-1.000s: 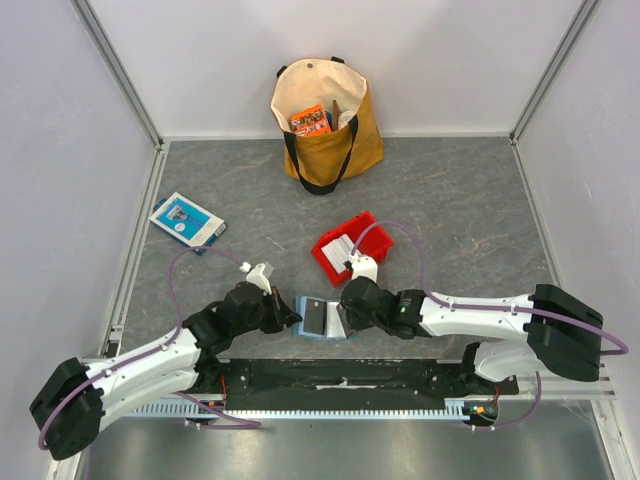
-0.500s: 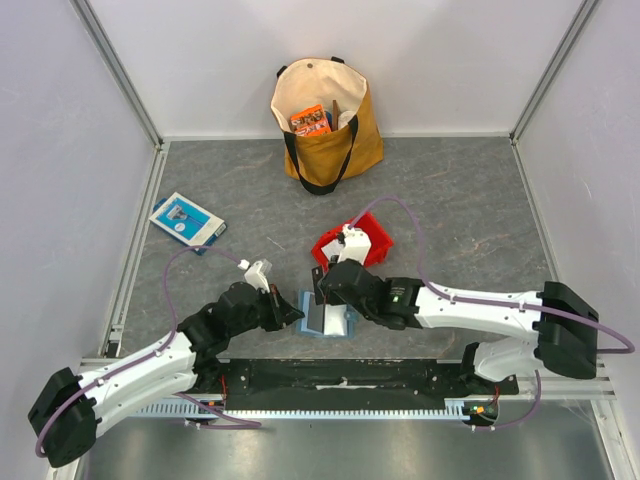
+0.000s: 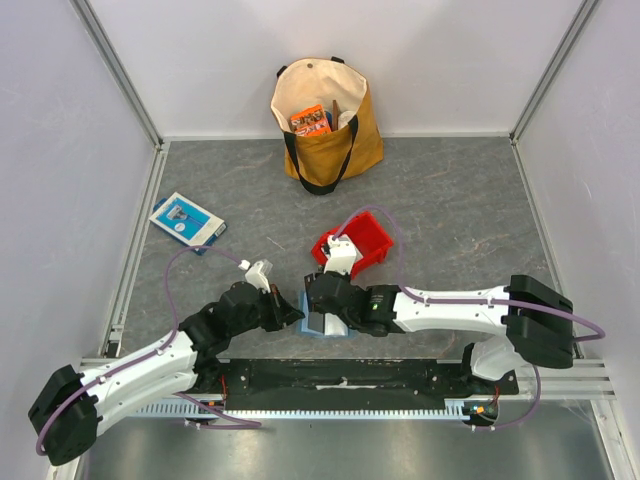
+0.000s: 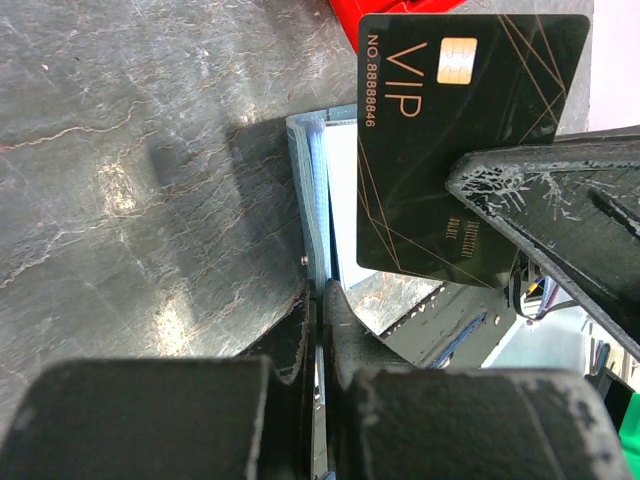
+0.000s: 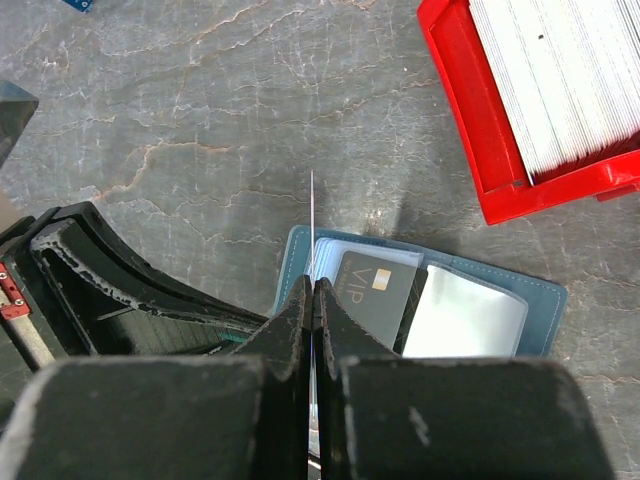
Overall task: Put the credit cards into the card holder
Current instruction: Turn over the card slot in the card holder.
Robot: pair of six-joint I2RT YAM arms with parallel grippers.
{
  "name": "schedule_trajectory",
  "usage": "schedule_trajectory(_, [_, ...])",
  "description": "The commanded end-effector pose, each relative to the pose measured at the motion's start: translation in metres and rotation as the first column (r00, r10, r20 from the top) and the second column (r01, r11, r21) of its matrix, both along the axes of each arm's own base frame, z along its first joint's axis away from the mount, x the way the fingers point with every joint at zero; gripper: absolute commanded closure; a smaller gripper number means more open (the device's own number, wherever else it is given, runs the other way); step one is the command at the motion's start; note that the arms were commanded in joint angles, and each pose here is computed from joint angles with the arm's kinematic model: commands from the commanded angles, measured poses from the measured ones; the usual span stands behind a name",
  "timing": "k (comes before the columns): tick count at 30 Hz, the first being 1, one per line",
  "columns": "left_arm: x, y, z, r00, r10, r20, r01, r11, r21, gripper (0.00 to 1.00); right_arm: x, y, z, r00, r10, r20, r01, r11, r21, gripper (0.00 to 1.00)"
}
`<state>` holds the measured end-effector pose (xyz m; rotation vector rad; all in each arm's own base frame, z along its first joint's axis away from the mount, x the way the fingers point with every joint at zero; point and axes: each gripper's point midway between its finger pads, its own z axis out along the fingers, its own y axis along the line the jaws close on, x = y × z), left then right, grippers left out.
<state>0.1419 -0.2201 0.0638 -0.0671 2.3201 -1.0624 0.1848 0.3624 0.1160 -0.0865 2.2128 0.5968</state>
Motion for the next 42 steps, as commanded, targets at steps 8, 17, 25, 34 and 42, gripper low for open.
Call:
schedule_trajectory(8, [0.006,-0.011,0.023,0.999,0.001,0.034,0.002,0.997,-0.078,0.98,0.006,0.015,0.011,0.999,-0.041,0.023,0.039,0.998,0.053,1.0])
schedule_trajectory(17, [0.006,-0.011,0.023,1.0,0.006,0.03,-0.003,0.997,-0.083,0.98,0.009,0.013,0.018,0.996,-0.092,0.012,0.091,0.993,0.078,1.0])
schedule_trajectory(25, [0.006,-0.011,0.024,1.0,0.007,0.03,-0.004,0.996,-0.085,0.98,0.005,0.004,0.002,0.992,-0.125,0.002,0.125,0.992,0.03,1.0])
schedule_trajectory(34, [0.005,-0.01,0.022,1.0,0.009,0.024,-0.007,0.997,-0.077,0.98,0.004,-0.006,0.006,0.99,-0.138,0.031,0.138,0.99,0.005,1.0])
schedule_trajectory(42, [0.005,-0.003,0.014,0.999,0.035,0.011,-0.034,0.998,-0.047,0.98,0.005,-0.027,0.013,0.984,-0.165,0.067,0.167,0.985,-0.03,1.0])
